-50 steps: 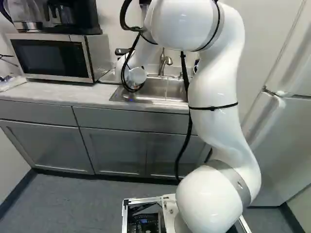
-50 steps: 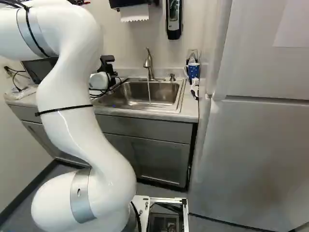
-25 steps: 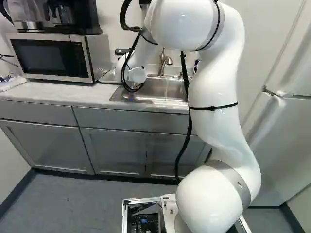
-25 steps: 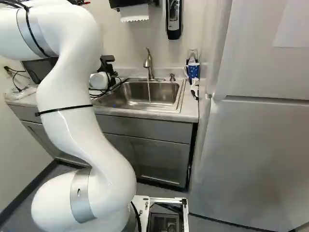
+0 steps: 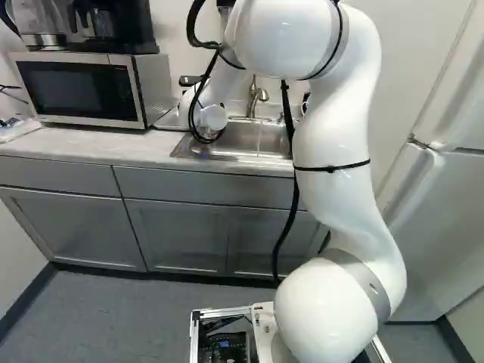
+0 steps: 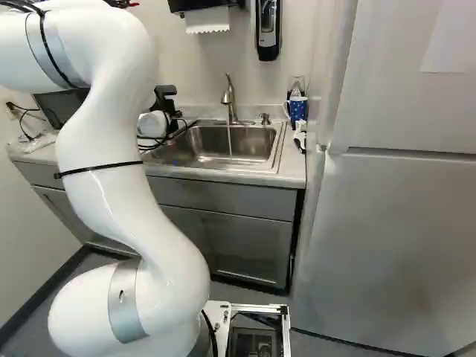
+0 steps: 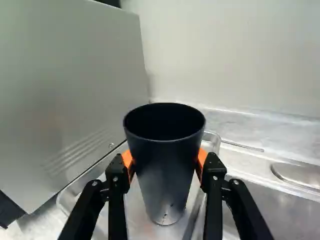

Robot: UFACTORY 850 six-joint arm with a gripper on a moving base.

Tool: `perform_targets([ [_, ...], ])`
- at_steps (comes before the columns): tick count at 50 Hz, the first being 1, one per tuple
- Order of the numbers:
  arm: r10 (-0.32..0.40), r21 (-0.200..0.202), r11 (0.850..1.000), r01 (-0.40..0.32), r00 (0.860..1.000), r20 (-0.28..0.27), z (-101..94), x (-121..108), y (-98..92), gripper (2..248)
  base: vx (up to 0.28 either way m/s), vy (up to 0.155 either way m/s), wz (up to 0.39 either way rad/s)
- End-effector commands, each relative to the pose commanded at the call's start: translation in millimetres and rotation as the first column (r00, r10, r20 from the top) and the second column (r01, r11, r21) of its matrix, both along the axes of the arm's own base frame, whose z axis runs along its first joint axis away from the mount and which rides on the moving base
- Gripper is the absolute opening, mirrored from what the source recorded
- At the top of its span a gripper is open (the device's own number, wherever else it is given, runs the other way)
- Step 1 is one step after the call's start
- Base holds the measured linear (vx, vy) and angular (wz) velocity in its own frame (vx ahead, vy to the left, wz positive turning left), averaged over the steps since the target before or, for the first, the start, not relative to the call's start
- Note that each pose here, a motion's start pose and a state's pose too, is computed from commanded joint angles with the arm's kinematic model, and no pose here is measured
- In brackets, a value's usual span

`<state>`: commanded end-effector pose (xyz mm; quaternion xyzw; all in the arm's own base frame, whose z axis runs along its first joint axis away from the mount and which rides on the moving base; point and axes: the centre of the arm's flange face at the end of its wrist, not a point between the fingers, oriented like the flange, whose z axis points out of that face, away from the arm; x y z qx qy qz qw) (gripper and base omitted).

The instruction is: Rinse the cup and place it in the tray

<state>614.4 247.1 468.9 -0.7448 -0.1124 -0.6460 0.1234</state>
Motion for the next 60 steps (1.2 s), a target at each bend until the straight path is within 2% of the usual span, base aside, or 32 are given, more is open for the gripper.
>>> perform_targets([
  [4,0.000,0.000,1.000,0.000,1.000,0.000,0.0,0,0.0,160,0.000,0.000,0.000],
  [5,0.000,0.000,1.000,0.000,1.000,0.000,0.0,0,0.0,194,0.000,0.000,0.000],
  [10,0.000,0.000,1.000,0.000,1.000,0.000,0.0,0,0.0,194,0.000,0.000,0.000],
  [11,0.000,0.000,1.000,0.000,1.000,0.000,0.0,0,0.0,230,0.000,0.000,0.000],
  [15,0.000,0.000,1.000,0.000,1.000,0.000,0.0,0,0.0,230,0.000,0.000,0.000],
  [16,0.000,0.000,1.000,0.000,1.000,0.000,0.0,0,0.0,247,0.000,0.000,0.000],
  [26,0.000,0.003,1.000,0.000,1.000,0.007,4.4,0,-0.1,247,0.000,0.000,0.000],
  [60,-0.001,0.026,1.000,-0.001,0.998,0.064,42.4,-1,-0.6,247,0.000,0.000,0.000],
])
